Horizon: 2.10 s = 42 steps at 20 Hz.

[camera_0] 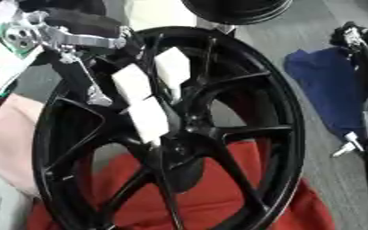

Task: Pull the pin out of the wheel hub.

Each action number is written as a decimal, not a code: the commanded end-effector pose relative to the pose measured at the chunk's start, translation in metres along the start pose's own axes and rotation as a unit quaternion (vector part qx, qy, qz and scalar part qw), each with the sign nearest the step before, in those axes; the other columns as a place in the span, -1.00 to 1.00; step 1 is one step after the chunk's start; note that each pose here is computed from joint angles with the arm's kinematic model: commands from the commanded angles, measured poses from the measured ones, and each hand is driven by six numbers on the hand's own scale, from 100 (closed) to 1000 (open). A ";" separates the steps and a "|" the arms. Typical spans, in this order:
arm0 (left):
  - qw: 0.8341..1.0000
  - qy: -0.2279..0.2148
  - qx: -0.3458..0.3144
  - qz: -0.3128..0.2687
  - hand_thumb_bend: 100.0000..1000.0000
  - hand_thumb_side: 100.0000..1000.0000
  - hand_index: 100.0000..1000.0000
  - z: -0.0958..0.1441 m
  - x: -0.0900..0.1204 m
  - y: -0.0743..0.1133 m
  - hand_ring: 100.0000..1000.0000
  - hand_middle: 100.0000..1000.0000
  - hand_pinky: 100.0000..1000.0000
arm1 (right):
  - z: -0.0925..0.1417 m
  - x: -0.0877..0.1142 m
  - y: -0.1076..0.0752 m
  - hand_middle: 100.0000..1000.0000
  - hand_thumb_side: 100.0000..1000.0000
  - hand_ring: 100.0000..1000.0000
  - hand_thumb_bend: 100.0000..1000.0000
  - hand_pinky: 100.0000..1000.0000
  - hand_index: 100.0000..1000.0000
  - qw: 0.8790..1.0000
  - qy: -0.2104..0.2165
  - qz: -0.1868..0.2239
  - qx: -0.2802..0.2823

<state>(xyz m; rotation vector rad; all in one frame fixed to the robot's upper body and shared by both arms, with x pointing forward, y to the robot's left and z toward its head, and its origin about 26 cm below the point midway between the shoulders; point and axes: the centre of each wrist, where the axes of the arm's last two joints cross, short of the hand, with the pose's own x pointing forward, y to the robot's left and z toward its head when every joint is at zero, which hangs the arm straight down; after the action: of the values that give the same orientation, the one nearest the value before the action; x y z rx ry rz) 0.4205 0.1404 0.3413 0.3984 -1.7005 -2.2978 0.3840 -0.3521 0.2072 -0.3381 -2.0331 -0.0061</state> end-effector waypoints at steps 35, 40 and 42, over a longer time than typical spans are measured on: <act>0.951 0.166 0.242 0.094 -0.67 -0.85 -0.47 0.218 -0.036 0.032 -0.26 -0.76 0.13 | 0.004 0.006 -0.026 0.26 0.04 0.54 -1.00 0.82 0.24 0.999 -0.003 0.035 -0.031; 0.903 0.257 0.307 0.158 -0.74 -0.88 -0.38 0.290 -0.050 -0.005 -0.24 -0.66 0.14 | 0.006 0.007 -0.034 0.26 0.04 0.54 -1.00 0.83 0.24 0.998 -0.003 0.035 -0.049; 0.877 0.299 0.325 0.190 -0.66 -0.89 -0.32 0.311 -0.058 -0.026 -0.22 -0.61 0.15 | 0.006 0.007 -0.036 0.26 0.03 0.54 -1.00 0.83 0.24 0.998 -0.003 0.034 -0.056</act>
<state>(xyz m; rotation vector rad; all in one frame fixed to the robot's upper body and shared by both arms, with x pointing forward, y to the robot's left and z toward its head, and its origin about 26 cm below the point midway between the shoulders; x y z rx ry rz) 0.3762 0.4231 0.3857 0.6422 -1.9027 -1.1886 0.3715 -0.3788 0.1992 -0.4464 -1.9865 -0.0777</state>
